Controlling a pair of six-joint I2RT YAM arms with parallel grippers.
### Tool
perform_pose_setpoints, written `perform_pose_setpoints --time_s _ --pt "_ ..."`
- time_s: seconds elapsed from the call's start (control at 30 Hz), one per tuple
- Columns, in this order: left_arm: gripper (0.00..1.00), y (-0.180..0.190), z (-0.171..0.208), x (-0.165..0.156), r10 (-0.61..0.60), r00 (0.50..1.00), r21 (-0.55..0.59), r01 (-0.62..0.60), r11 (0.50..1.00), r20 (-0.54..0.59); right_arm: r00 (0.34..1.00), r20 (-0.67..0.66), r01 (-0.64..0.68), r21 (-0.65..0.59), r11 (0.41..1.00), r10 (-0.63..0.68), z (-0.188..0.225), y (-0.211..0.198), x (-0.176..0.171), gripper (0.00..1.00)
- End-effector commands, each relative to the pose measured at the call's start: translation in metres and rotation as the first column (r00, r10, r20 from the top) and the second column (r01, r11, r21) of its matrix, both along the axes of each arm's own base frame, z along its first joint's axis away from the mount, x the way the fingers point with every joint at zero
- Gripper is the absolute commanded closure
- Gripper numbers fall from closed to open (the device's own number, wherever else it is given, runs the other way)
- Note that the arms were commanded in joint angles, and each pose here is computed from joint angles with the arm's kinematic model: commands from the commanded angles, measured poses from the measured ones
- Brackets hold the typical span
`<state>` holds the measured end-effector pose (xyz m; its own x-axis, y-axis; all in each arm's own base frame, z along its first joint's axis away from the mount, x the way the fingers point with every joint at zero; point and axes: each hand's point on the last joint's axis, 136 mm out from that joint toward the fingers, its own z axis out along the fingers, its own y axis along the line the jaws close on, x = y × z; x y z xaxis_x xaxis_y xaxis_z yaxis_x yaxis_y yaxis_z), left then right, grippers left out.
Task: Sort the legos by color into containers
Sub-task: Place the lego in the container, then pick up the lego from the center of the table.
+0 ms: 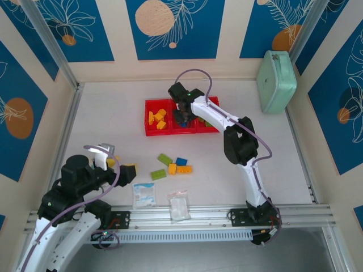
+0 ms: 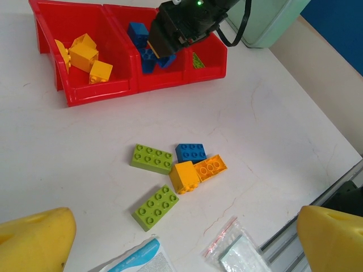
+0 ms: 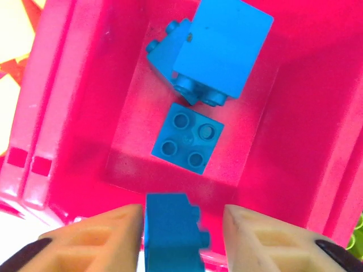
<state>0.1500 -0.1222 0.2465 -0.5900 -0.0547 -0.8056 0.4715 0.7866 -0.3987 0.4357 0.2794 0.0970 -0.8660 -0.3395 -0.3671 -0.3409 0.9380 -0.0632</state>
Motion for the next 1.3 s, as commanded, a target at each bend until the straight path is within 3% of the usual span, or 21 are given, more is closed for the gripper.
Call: perform_pose_setpoints --time_s 0.0,0.2,0.33,0.57,0.77,0.9,1.1,1.27 --pt "0.01 -0.001 0.001 0.004 -0.006 1.0 0.003 0.006 1.0 0.018 0.999 0.037 0.012 0.019 1.0 -0.013 0.02 0.003 0.0 0.46" --pt "0.01 0.001 0.001 0.005 0.006 1.0 0.007 -0.006 1.0 0.019 0.994 0.094 0.051 0.057 0.997 -0.056 0.047 0.004 -0.014 0.27" --pt "0.01 0.001 0.0 0.005 0.008 1.0 0.009 -0.008 1.0 0.016 0.996 0.077 0.036 0.129 0.991 -0.046 0.058 0.01 -0.036 0.21" --pt "0.01 0.002 -0.001 0.006 0.014 1.0 0.013 -0.014 1.0 0.014 1.0 0.013 0.021 0.133 0.991 -0.023 0.047 0.012 -0.092 0.2" --pt "0.01 0.004 0.0 0.007 0.032 0.999 0.017 -0.032 0.999 0.02 0.966 -0.117 0.249 0.156 0.956 -0.232 0.018 0.019 -0.161 0.21" --pt "0.01 0.008 -0.001 0.009 0.057 0.998 0.027 -0.058 0.998 0.022 0.934 -0.125 0.355 0.191 0.915 -0.336 0.002 0.043 -0.196 0.24" --pt "0.01 0.008 0.0 0.008 0.055 0.998 0.023 -0.055 0.998 0.027 0.89 0.046 0.452 0.055 0.89 -0.455 -0.003 0.038 -0.212 0.3" --pt "0.0 0.011 0.0 0.008 0.068 0.997 0.025 -0.069 0.997 0.031 0.876 -0.004 0.482 0.018 0.876 -0.482 -0.028 0.041 -0.221 0.32"
